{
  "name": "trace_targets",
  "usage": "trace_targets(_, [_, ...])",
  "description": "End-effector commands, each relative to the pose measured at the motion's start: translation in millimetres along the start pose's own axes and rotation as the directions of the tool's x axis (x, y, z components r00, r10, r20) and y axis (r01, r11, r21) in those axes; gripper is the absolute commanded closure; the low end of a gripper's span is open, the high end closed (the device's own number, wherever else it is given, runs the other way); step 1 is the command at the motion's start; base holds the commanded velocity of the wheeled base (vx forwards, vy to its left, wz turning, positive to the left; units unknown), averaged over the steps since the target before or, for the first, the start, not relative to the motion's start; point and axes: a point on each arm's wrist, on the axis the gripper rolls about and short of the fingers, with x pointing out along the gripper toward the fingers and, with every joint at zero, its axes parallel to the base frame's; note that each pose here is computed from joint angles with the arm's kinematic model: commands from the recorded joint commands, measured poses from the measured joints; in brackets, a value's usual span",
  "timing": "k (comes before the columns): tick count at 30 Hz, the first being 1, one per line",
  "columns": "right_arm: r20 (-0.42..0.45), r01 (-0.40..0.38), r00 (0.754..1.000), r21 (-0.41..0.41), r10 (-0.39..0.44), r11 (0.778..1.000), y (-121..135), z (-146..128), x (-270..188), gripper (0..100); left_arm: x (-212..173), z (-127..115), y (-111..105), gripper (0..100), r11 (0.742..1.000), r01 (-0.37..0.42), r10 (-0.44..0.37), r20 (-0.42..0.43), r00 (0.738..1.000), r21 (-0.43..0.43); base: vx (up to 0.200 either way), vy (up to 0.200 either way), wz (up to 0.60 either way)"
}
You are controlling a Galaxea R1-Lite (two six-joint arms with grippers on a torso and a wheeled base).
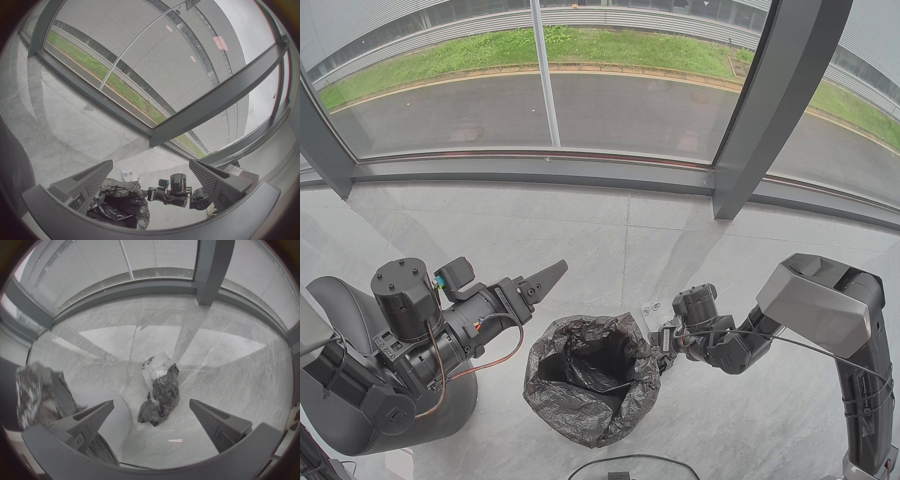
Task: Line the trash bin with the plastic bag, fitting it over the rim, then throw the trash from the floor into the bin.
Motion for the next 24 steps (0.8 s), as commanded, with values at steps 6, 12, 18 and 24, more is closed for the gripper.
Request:
trace_targets(6, [0.051, 0.007, 0.999, 0.11, -0.013, 0.994, 17.1, 44.8, 16.5, 0, -5.1, 20.1, 30.3, 0, 0.999, -0.048, 0.048, 0.06, 0.997, -0.006, 0.0, 0.0, 0.0])
trace_targets(12, [0.003, 0.075, 0.997, 0.111, -0.076, 0.991, 10.0, 42.1, 29.4, 0, -5.6, 21.2, 29.5, 0, 0.999, -0.04, 0.04, 0.069, 0.997, -0.004, 0.0, 0.0, 0.0])
trace_targets(18, [-0.011, 0.09, 0.996, 0.099, -0.09, 0.991, 4.4, 37.6, 35.8, 0, -4.8, 20.1, 30.9, 0, 0.999, -0.044, 0.045, 0.065, 0.997, -0.005, 0.0, 0.0, 0.0])
trace_targets(24, [-0.015, 0.092, 0.996, 0.077, -0.091, 0.993, 5.3, 36.1, 41.7, 0, -2.5, 19.5, 37.4, 0, 0.998, -0.064, 0.064, 0.064, 0.996, -0.008, 0.0, 0.0, 0.0])
